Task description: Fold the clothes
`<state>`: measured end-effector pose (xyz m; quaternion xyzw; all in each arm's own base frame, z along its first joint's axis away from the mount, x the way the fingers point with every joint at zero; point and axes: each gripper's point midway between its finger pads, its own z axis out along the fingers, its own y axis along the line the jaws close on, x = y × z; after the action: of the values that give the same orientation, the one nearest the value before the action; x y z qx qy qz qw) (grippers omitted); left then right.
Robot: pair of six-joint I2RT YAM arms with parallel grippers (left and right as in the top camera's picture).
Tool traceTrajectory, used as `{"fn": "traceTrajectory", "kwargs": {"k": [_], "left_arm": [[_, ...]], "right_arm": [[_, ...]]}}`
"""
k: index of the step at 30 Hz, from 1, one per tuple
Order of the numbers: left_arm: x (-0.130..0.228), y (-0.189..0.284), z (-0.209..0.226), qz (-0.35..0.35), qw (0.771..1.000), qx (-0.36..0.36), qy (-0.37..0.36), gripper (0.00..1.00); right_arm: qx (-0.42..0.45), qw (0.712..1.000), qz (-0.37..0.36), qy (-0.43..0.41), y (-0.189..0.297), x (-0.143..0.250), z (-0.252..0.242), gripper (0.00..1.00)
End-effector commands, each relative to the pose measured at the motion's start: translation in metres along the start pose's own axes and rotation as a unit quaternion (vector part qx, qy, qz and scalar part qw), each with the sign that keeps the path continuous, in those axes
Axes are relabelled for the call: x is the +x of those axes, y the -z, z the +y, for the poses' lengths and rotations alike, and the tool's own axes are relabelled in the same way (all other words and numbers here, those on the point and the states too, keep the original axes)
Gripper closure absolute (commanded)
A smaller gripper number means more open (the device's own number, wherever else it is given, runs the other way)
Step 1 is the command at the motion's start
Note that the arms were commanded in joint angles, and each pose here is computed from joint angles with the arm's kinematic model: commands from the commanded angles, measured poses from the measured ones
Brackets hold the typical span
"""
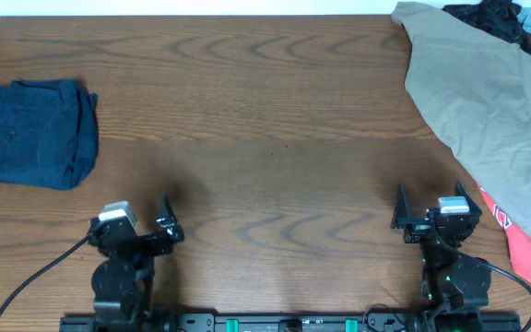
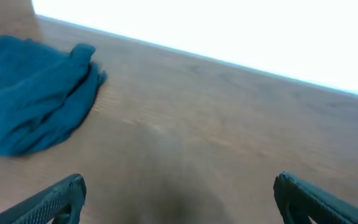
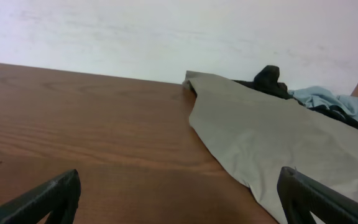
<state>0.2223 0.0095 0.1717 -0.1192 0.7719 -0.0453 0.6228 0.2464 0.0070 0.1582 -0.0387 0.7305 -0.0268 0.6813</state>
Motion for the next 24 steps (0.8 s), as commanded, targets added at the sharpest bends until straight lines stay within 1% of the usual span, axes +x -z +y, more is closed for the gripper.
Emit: {"fn": "traceTrajectory", "kwargs": {"k": [1,6,9,11,14,15,21,24], "left_arm": [[-0.004,-0.007,-0.013,-0.032,0.998,0.04,-0.03,0.02],[-0.013,-0.013,-0.035,-0.101,0.985,0.099,-0.101,0.02],[-0.009,-0.016,-0.04,-0.119,0.977,0.114,-0.133,0.02],[0.002,-0.019,-0.037,-0.098,0.98,0.111,-0.136,0.02],[0.032,-0.024,-0.029,-0.035,0.984,0.102,-0.139,0.02],[0.036,-0.025,-0.027,-0.026,0.985,0.099,-0.137,0.02],[0.034,-0.027,-0.015,-0.029,0.988,0.062,-0.136,0.02],[0.034,-0.027,-0.014,-0.028,0.989,0.06,-0.136,0.02]], "right_arm": [[0.003,1.0,0.001,0.007,0.0,0.001,-0.002,0.01],[0.003,1.0,0.001,0.007,0.0,0.001,-0.002,0.01],[0.003,1.0,0.001,0.007,0.0,0.001,-0.002,0.01],[0.003,1.0,0.001,0.007,0.0,0.001,-0.002,0.01],[0.003,1.0,0.001,0.007,0.0,0.001,-0.002,0.01],[0.003,1.0,0.001,0.007,0.0,0.001,-0.002,0.01],[0.003,1.0,0.001,0.007,0.0,0.001,-0.002,0.01],[0.003,1.0,0.001,0.007,0.0,0.001,-0.002,0.01]]}}
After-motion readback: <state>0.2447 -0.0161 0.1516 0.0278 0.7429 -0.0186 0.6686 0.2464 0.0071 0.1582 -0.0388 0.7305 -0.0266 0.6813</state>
